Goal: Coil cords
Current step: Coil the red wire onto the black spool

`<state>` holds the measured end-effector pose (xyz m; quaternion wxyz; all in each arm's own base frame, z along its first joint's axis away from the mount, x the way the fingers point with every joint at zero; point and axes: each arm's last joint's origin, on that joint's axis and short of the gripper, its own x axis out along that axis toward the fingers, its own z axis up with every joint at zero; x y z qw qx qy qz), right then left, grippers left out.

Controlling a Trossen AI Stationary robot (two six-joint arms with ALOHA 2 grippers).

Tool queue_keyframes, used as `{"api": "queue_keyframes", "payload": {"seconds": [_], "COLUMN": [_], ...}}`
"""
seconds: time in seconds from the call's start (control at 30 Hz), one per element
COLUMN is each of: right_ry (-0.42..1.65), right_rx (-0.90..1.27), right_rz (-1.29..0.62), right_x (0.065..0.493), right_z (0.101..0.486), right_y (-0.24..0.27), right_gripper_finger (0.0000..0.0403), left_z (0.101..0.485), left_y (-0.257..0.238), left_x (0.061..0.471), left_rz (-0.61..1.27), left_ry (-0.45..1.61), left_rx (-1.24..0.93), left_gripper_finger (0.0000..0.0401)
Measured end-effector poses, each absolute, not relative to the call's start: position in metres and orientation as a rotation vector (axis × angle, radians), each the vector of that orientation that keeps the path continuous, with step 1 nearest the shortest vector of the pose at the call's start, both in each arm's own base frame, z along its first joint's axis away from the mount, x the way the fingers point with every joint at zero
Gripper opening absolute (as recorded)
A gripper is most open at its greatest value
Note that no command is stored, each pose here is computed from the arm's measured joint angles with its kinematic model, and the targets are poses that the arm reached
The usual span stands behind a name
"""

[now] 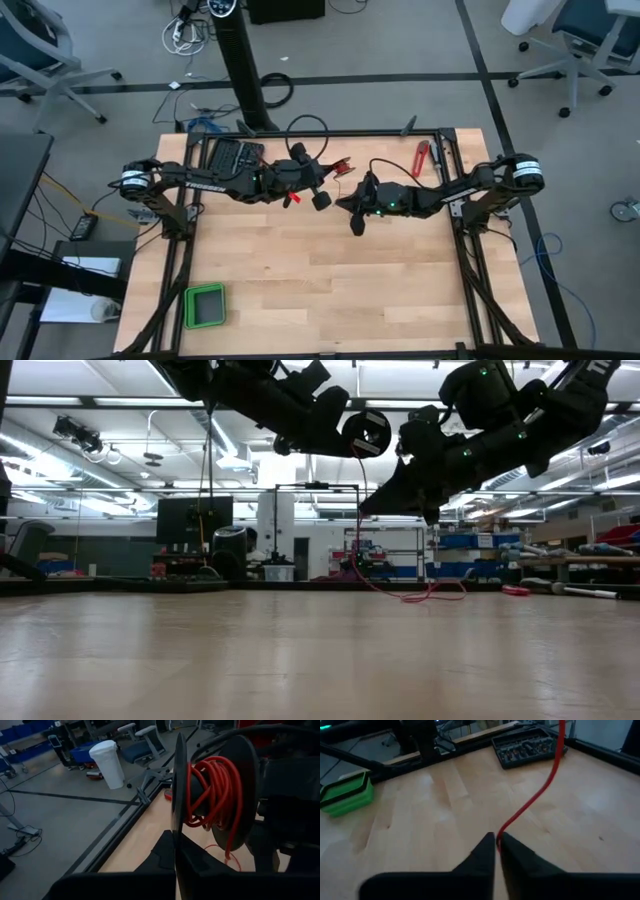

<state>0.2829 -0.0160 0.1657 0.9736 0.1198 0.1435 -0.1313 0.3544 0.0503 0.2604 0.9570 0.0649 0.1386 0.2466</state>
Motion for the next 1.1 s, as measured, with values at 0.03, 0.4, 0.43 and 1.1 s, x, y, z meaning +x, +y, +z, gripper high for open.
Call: {"api": "queue_keyframes", "payload": {"seconds": [0.03, 0.4, 0.43, 1.1], "right_ry": [0.289, 0.355, 0.366, 0.125], "right_rx": [0.237, 0.229, 0.220, 0.147], "right_rz": [-0.265, -0.470, -0.494, -0.482], "right_x": [0.283, 0.273, 0.270, 0.230], "right_z": [0.166, 0.165, 0.167, 0.243], "right_y": [-0.016, -0.030, -0.032, -0.024], "right_gripper_finger": [0.0008, 0.0001, 0.0001, 0.0000], "left_z": [0.260, 0.258, 0.258, 0.251], "left_y": [0.050, 0.048, 0.047, 0.048], "left_x": [0.354, 0.354, 0.354, 0.350], "left_rz": [0.501, 0.494, 0.492, 0.562], "left_ry": [0.280, 0.303, 0.307, 0.414], "left_rx": [0.131, 0.117, 0.118, 0.225], "left_gripper_finger": [0.0000, 0.0000, 0.0000, 0.0000]}}
